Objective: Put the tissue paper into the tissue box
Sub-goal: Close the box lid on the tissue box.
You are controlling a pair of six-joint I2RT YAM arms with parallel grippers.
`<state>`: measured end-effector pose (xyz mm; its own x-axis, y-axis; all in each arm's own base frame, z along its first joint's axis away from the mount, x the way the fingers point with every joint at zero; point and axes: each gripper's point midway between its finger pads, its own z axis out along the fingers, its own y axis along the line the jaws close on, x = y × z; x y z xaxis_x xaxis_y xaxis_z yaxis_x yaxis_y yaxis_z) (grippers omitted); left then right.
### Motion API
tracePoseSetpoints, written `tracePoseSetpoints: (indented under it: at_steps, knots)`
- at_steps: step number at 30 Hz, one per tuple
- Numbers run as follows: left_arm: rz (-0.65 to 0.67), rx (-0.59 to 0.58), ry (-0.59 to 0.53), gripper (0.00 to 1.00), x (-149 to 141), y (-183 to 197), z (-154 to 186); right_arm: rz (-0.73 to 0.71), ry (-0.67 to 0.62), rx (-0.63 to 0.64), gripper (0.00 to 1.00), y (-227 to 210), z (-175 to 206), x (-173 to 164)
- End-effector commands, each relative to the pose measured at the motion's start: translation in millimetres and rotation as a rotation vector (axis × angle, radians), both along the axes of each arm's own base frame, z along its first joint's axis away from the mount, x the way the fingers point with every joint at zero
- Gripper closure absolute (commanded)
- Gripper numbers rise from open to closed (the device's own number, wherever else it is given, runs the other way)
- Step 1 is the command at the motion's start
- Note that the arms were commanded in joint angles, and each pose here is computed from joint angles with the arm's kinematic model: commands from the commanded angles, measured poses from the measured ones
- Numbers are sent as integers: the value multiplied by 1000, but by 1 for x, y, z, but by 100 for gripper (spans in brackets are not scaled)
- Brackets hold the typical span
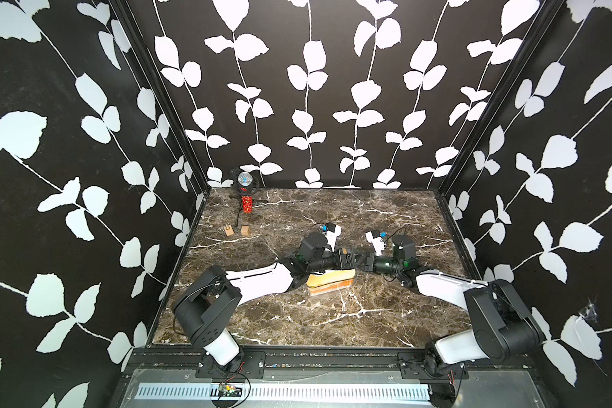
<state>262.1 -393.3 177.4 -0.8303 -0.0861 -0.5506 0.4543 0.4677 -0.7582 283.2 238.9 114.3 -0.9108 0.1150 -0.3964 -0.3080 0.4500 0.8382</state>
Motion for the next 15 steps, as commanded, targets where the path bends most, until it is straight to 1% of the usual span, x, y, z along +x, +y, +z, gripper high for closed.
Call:
tracePoseSetpoints:
  at_steps: [1,5,6,7,8,10,12,15]
  knots:
    - [8,30,-63,1,-4,10,13,-33,318,-115,100,-15,-68,-43]
    - [11,30,-85,1,-3,14,18,-23,340,-97,100,-12,-62,-44]
    - [12,32,-87,1,-3,16,19,-18,339,-99,96,-12,-59,-45]
    - [13,35,-89,1,-3,16,19,-16,334,-112,80,-13,-57,-45]
    - [13,39,-90,1,-3,17,19,-16,318,-126,70,-14,-53,-44]
    - [13,43,-91,1,-3,18,19,-21,281,-175,64,-19,-43,-42]
    - [14,44,-89,1,-3,18,18,-23,241,-218,62,-24,-30,-39]
    - [16,50,-85,1,-2,19,16,-22,196,-240,59,-26,-9,-36]
